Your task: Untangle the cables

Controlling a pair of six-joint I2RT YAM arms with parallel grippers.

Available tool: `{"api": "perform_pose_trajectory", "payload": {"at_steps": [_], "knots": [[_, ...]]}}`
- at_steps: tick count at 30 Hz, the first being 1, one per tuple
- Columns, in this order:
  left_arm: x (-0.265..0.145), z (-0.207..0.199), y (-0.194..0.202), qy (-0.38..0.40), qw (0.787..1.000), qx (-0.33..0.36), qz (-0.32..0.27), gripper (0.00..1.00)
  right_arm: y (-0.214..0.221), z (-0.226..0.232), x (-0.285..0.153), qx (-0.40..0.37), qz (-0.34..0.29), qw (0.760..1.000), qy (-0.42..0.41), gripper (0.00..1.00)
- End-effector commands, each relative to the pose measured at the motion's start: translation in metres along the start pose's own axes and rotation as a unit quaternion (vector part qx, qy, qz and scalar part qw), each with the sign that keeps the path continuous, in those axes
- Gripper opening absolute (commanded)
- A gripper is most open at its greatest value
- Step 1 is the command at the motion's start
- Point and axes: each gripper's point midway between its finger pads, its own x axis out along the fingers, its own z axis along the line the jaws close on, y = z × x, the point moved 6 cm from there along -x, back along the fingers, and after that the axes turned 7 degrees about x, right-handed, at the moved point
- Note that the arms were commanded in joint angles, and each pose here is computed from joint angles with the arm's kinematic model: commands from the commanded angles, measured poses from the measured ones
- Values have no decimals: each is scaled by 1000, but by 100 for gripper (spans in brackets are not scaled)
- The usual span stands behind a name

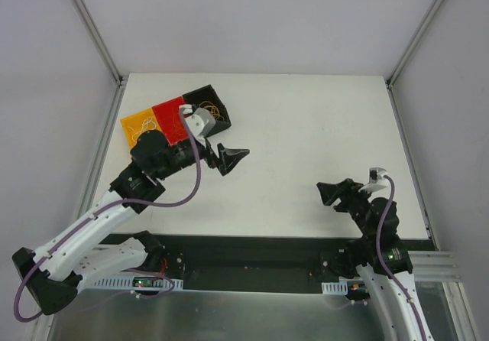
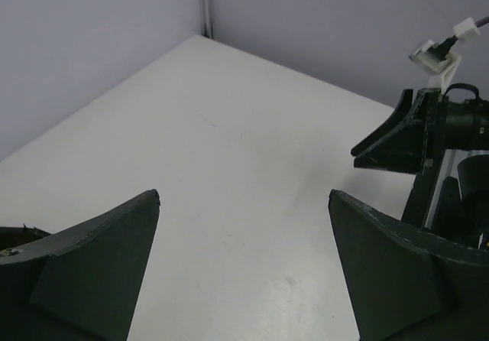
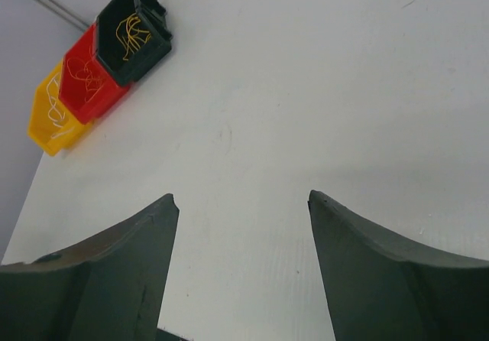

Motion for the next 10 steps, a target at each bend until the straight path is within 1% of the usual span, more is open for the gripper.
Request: {"api": "perform_pose_trajectory", "payload": {"at_steps": [1, 2, 5, 8, 9, 10], "knots": [[-14, -8, -26, -13, 993, 31, -117, 94, 11, 6, -13, 8, 33, 999, -31, 76], [-17, -11, -27, -16, 991, 34, -132, 99, 10, 7, -16, 8, 29, 999, -34, 81], [-25, -14, -27, -36, 985, 53, -157, 99, 6, 10, -20, 6, 8, 999, -49, 97], [-34, -10, -27, -81, 981, 50, -167, 99, -2, 11, -24, 7, -21, 999, -48, 100], [-38, -8, -27, -92, 981, 40, -168, 99, -4, 12, -26, 3, -22, 999, -44, 96], [-44, -8, -26, -97, 980, 32, -172, 99, -6, 13, -28, 2, -25, 999, -42, 96]]}}
